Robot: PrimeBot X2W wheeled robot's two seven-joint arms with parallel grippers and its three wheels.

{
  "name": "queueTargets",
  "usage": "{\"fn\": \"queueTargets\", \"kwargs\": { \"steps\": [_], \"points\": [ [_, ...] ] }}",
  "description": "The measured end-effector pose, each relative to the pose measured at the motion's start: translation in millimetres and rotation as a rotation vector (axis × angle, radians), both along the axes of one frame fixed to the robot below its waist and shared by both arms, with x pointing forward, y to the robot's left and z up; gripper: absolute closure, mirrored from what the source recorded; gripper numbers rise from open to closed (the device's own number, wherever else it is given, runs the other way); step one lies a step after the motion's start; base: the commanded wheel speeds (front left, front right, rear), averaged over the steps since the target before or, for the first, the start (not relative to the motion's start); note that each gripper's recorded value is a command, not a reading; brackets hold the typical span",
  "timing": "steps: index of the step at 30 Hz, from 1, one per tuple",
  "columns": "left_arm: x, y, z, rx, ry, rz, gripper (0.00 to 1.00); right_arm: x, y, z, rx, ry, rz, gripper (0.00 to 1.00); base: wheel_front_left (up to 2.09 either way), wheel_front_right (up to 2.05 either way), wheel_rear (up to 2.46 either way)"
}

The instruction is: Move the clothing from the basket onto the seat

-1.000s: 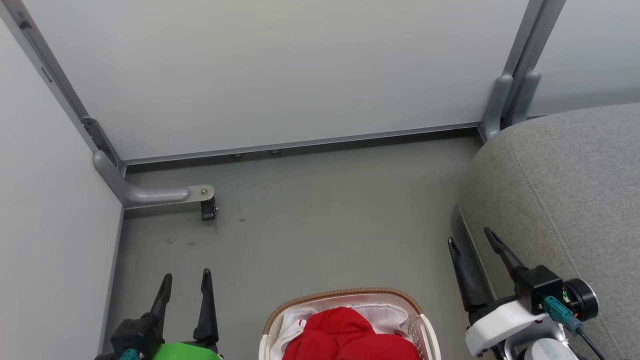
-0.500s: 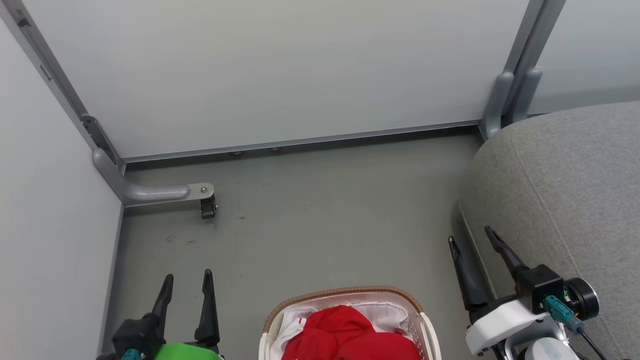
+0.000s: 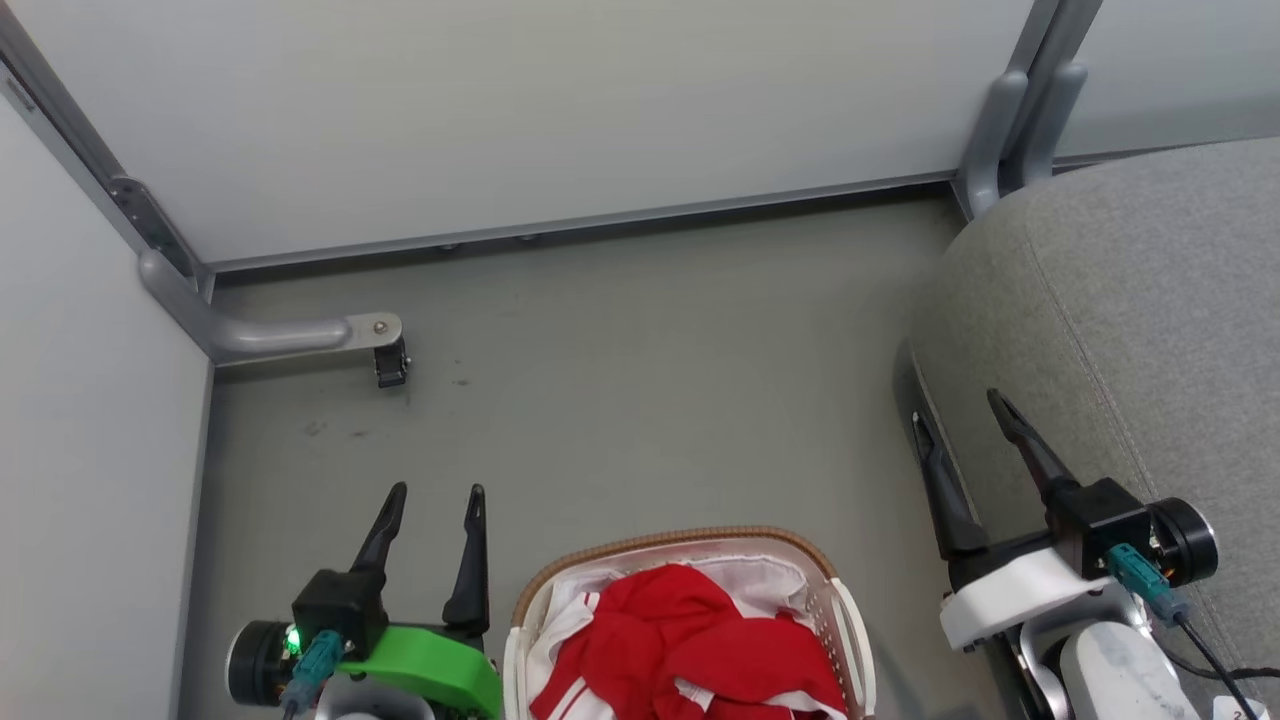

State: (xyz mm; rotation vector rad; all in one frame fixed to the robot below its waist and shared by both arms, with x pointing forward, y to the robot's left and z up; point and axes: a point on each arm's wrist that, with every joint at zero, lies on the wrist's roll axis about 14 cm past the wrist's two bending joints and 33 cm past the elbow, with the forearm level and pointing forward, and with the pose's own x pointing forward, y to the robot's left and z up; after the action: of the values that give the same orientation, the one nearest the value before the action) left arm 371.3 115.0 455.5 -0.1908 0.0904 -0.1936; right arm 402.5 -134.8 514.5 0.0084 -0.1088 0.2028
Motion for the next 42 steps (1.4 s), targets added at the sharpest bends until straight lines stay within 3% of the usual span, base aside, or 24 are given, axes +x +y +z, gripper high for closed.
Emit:
{"fn": "queueTargets", "kwargs": {
  "steps": [7, 14, 27, 33, 42],
  "points": [
    [27.8, -49.8, -32.6, 0.056, 0.074, -0.189, 0.00, 29.5, -18.3, -7.4, -0.010, 0.006, -0.052, 0.00, 0.00, 0.00, 0.00],
    [21.0, -101.8, -103.8, 0.152, 0.244, -0.443, 0.00, 58.9, -37.0, -31.2, -0.010, 0.047, -0.103, 0.00, 0.00, 0.00, 0.00],
    [-48.6, -153.1, -214.5, 0.280, 0.515, -0.880, 0.00, 80.1, -58.9, -99.8, 0.002, 0.190, -0.158, 0.00, 0.00, 0.00, 0.00],
    [-60.4, -152.8, -247.1, 0.315, 0.589, -0.968, 0.00, 82.6, -69.9, -115.3, 0.013, 0.221, -0.186, 0.00, 0.00, 0.00, 0.00],
    [-56.2, -151.7, -283.5, 0.324, 0.658, -0.991, 0.00, 77.1, -88.5, -140.3, 0.011, 0.284, -0.235, 0.00, 0.00, 0.00, 0.00]
  ]
}}
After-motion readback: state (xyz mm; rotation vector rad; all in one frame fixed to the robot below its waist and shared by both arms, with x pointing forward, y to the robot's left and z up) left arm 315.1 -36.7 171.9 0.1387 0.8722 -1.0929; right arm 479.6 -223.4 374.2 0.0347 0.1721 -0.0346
